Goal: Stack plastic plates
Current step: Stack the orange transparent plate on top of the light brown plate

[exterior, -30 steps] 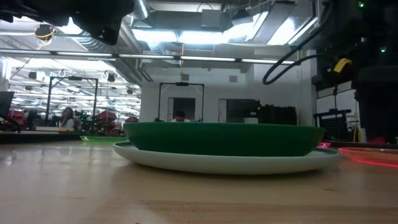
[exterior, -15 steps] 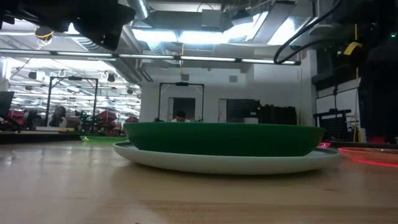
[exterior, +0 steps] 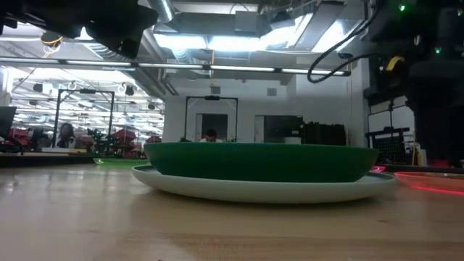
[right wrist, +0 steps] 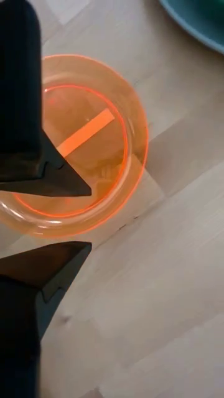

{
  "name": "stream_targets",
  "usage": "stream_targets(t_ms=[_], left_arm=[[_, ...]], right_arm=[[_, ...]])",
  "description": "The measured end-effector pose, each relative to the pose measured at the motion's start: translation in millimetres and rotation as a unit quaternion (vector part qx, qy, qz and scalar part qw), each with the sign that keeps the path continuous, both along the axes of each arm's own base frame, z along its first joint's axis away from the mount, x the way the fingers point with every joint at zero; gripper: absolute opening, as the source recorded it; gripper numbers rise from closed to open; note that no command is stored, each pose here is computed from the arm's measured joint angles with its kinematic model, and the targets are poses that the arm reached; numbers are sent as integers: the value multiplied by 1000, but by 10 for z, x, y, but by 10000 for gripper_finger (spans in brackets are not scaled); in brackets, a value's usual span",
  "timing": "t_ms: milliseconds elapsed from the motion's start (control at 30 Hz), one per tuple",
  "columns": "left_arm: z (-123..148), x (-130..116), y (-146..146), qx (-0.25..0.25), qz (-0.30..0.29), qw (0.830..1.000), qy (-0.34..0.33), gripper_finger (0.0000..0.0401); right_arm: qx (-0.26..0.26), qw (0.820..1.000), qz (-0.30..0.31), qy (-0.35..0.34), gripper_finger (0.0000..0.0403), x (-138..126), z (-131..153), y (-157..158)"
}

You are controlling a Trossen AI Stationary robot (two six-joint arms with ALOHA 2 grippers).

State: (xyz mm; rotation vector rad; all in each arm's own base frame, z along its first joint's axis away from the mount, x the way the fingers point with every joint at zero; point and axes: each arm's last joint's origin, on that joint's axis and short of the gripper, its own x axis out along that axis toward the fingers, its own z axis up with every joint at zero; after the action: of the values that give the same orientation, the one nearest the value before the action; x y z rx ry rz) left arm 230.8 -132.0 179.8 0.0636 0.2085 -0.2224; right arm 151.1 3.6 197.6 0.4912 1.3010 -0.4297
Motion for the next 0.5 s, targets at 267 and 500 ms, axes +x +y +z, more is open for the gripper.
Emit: stream_targets(t_ms=[267, 500], left_arm=[[-13, -6, -6, -5, -2, 1000, 8, 117], [-12, -5, -1, -4, 4, 1000, 7, 117]], right_arm=[[61, 998, 13, 13, 117, -90, -315, -26], [85, 995, 48, -1, 117, -141, -262, -7]])
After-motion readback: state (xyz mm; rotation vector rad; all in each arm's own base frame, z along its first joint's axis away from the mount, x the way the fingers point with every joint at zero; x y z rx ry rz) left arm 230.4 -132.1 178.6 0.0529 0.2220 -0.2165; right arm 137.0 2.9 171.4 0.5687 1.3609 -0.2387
